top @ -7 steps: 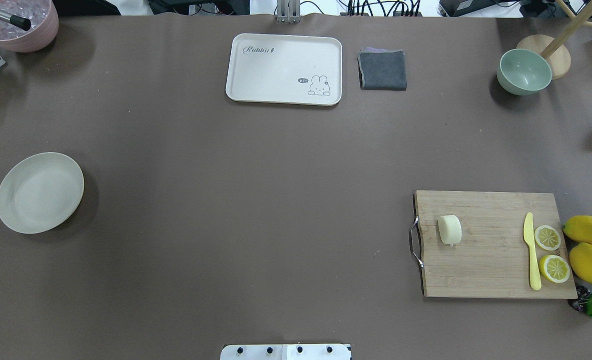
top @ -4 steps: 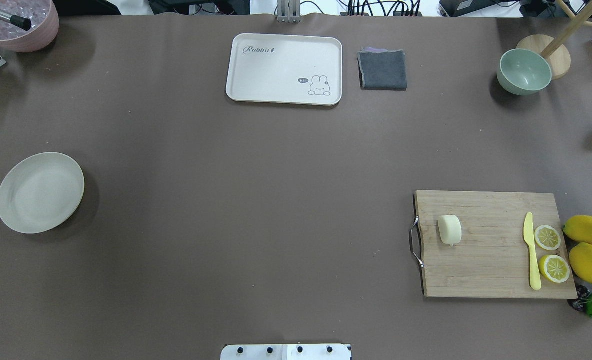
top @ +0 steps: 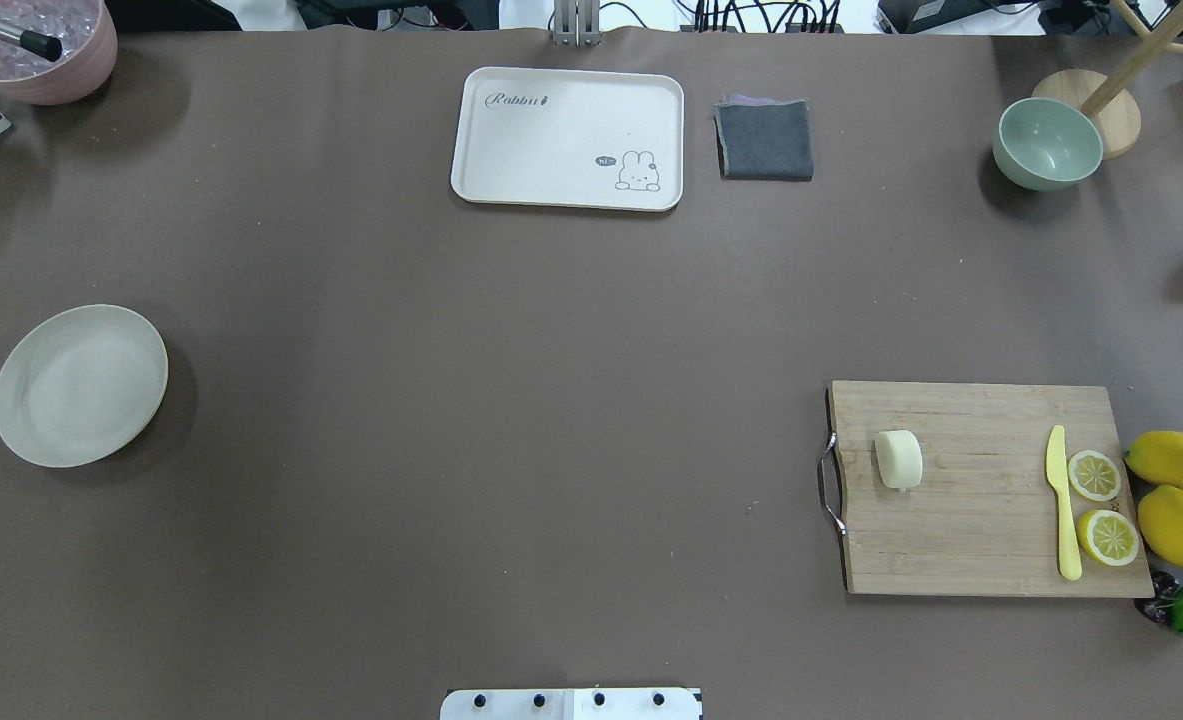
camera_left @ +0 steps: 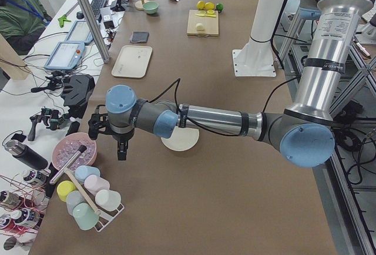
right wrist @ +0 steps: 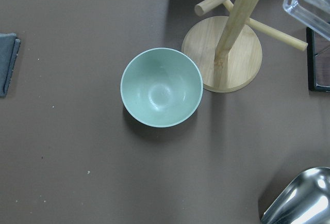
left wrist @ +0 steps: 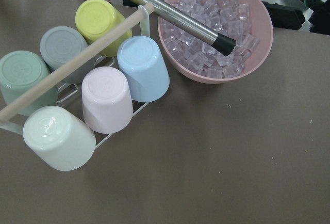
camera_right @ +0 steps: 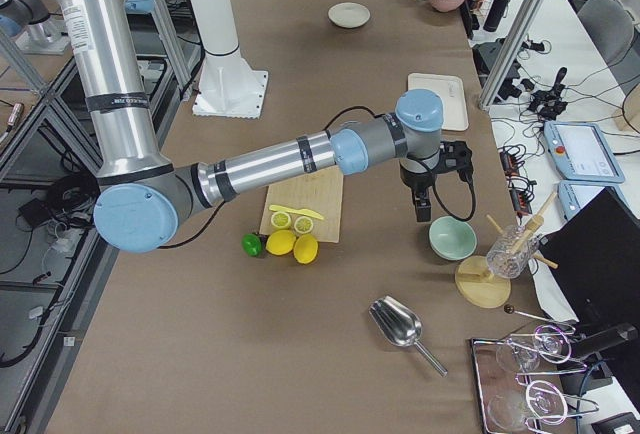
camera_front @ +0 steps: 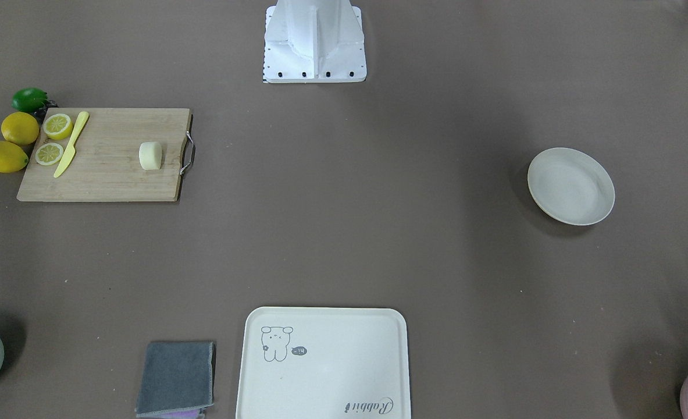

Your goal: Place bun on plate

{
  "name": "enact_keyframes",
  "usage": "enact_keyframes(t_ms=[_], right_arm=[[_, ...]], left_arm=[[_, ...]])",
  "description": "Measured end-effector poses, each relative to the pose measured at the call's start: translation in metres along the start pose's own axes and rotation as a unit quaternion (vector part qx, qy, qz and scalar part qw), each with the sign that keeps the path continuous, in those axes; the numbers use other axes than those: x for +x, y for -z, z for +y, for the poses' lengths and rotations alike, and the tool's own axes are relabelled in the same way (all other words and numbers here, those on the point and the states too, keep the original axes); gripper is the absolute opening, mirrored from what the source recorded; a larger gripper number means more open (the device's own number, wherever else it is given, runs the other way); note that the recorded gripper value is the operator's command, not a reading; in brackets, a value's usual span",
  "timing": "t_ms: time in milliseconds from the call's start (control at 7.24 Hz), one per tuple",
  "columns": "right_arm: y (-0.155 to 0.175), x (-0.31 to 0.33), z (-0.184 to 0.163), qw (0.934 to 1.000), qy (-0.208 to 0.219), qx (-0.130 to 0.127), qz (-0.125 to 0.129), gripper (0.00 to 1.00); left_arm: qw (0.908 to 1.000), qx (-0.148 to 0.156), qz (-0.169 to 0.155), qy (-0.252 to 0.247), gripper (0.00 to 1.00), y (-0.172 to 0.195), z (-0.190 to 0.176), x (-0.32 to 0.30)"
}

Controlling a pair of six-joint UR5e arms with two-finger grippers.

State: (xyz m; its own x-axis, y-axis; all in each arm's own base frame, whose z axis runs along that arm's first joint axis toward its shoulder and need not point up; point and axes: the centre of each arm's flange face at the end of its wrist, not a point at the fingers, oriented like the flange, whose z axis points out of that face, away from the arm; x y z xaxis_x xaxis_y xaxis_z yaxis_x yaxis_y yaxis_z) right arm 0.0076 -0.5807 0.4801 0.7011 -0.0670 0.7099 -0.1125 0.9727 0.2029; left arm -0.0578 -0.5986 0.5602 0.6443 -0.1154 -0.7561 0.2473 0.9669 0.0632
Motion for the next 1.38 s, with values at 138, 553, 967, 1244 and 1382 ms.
enact_keyframes(t_ms=[138, 553, 967, 1244, 1382], right_arm=[[0.001, -0.001, 0.000, 1.0000, 0.000, 0.001, -0.001, 1.00], [0.002, -0.003, -0.001, 1.0000, 0.002, 0.002, -0.003, 1.00], [0.003, -0.007, -0.005, 1.0000, 0.006, 0.005, -0.003, 1.00], [0.004, -0.009, -0.007, 0.9999, 0.008, 0.007, -0.003, 1.00], [0.005, -0.010, -0.007, 0.9999, 0.006, 0.008, -0.003, 1.00]], left_arm=[[1.0000, -0.006, 0.001, -0.004, 0.98, 0.000, 0.003, 0.009], [0.9987, -0.025, 0.010, -0.043, 0.98, -0.001, 0.009, 0.017], [0.9957, -0.049, 0.013, -0.077, 0.98, -0.018, 0.018, 0.042], [0.9887, -0.077, 0.022, -0.126, 0.97, -0.065, 0.043, 0.073], [0.9843, -0.087, 0.028, -0.151, 0.97, -0.091, 0.062, 0.077]])
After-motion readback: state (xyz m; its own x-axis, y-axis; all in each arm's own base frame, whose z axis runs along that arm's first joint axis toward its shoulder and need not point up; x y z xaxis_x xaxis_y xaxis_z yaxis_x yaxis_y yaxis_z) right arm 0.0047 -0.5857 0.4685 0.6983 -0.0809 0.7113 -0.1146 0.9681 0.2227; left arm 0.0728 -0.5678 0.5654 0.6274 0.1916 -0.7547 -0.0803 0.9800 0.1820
